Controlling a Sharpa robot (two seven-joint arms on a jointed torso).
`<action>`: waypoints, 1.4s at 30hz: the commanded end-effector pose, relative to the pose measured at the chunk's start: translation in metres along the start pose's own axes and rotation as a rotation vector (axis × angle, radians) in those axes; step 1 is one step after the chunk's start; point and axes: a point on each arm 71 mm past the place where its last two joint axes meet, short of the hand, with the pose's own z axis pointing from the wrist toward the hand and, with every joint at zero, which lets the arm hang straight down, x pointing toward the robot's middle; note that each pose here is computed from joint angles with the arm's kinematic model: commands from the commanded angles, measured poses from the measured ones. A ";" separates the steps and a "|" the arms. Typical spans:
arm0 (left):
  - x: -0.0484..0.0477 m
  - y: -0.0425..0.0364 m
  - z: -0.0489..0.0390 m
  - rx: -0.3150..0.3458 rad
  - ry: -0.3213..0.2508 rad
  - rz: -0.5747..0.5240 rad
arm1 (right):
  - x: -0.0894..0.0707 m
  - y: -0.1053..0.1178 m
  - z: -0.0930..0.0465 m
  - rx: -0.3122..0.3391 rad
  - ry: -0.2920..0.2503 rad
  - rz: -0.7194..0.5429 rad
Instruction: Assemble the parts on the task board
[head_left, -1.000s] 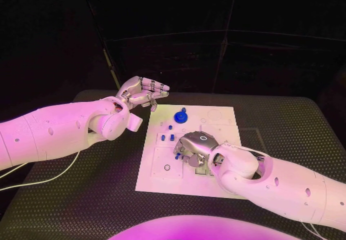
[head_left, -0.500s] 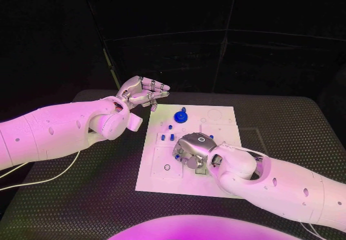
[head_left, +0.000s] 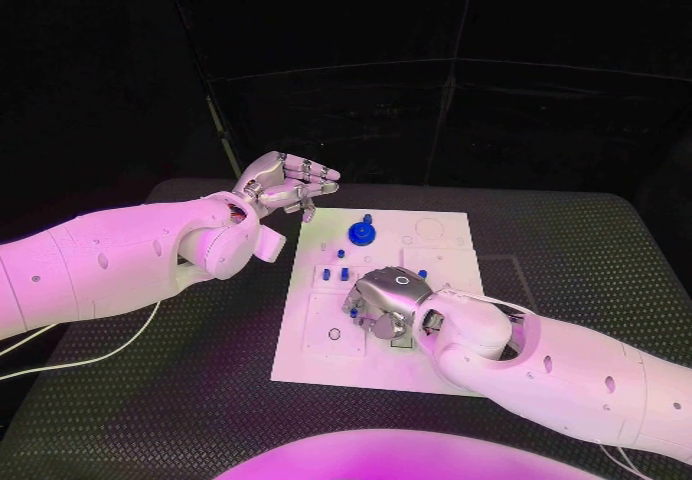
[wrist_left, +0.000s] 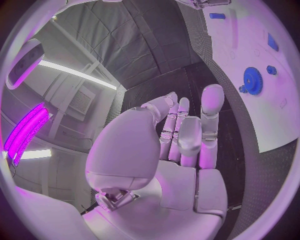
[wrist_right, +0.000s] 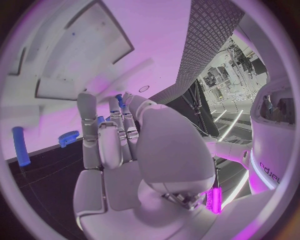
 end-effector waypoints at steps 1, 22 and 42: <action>0.0010 -0.0011 0.0007 0.003 0.010 -0.008 | 0.003 -0.002 0.000 0.009 0.002 0.011; -0.0001 -0.0006 0.0000 0.001 0.010 -0.009 | -0.015 -0.006 -0.022 0.012 -0.171 0.057; -0.0013 0.0000 -0.0006 -0.001 0.010 -0.009 | -0.068 -0.077 -0.061 0.207 -0.125 0.071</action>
